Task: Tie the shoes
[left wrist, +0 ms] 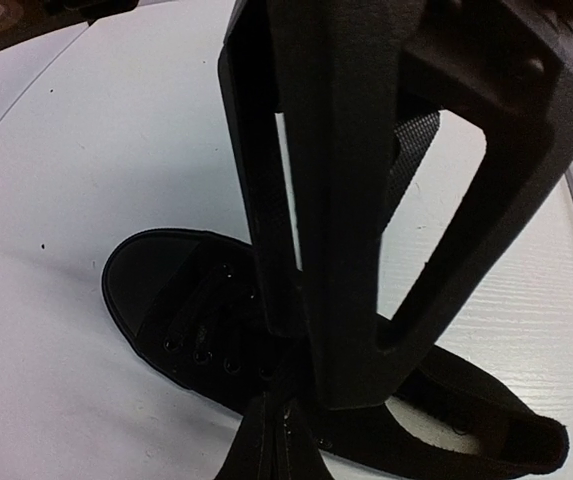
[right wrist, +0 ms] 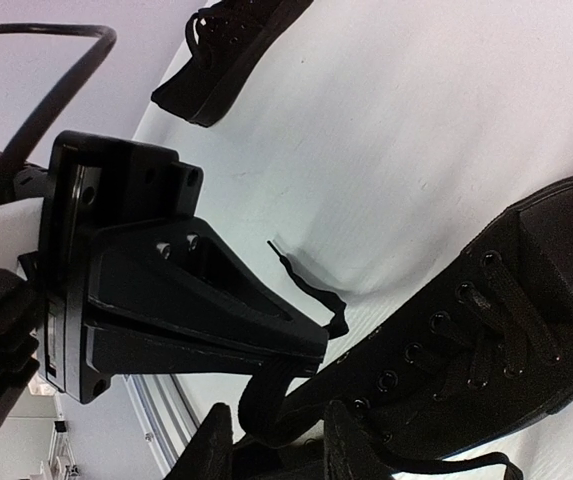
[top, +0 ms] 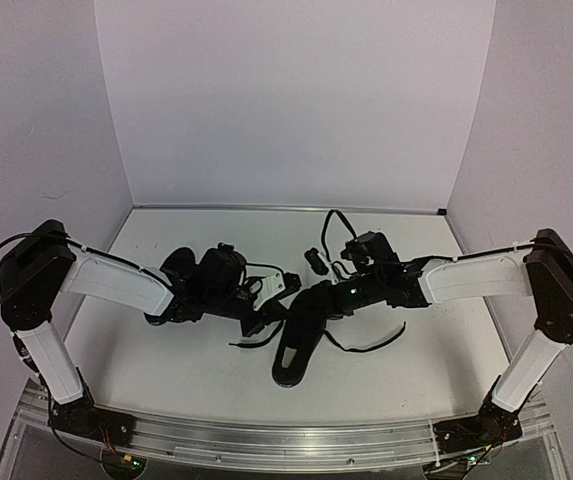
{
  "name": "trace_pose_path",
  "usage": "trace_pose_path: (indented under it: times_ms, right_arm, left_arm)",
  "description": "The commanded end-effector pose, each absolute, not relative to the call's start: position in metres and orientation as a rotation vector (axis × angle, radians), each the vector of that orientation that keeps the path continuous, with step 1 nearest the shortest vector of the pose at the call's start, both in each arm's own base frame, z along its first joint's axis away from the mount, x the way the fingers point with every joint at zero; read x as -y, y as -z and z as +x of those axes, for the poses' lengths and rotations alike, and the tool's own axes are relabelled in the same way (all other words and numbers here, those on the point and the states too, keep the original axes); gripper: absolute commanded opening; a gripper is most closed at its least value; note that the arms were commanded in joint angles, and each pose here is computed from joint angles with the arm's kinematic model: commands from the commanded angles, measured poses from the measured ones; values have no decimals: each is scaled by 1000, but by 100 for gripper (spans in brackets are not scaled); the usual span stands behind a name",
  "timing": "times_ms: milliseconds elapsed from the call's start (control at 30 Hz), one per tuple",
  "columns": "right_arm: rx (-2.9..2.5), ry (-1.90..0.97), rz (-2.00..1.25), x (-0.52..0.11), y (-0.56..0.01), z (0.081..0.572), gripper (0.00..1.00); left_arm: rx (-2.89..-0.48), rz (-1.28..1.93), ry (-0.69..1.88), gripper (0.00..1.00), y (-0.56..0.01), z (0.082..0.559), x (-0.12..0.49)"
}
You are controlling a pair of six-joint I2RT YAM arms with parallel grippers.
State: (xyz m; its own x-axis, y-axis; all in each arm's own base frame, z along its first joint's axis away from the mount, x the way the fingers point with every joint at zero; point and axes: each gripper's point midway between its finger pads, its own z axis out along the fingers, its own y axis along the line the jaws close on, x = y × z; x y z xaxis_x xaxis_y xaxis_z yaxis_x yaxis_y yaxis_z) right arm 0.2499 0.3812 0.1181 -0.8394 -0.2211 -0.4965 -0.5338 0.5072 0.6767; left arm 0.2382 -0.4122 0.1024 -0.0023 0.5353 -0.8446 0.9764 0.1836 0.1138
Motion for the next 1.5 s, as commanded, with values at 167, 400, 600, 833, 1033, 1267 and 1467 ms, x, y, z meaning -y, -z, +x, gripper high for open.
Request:
trace_pose_path:
  times_ms: [167,400,600,833,1033,1267,1467]
  right_arm:
    - [-2336,-1255,-641,-388,-140,258,3]
    - [-2331,-1243,-642,-385,-141,257,0]
    - [-2331,-1231,-628,-383,-142,258,0]
    - [-2334,-1218,-611,-380,-142,258,0]
    - [-2336,-1215,-609,-379,-140,258,0]
    - [-2341,-1212,-602,-378,-140,258,0]
    - [-2338,-1203,-576,-372,-146,256,20]
  left_arm:
    - [-1551,1441,722,2,-136,236,424]
    - [-1533,1442,750,35,-142,229,421]
    - [-1524,1441,784,38,-144,230,429]
    - [-1514,1451,821,32,-142,227,439]
    - [-1520,1461,821,26,-134,224,449]
    - [-1524,1459,811,11,-130,225,450]
    - [-1540,1447,799,0,-127,228,449]
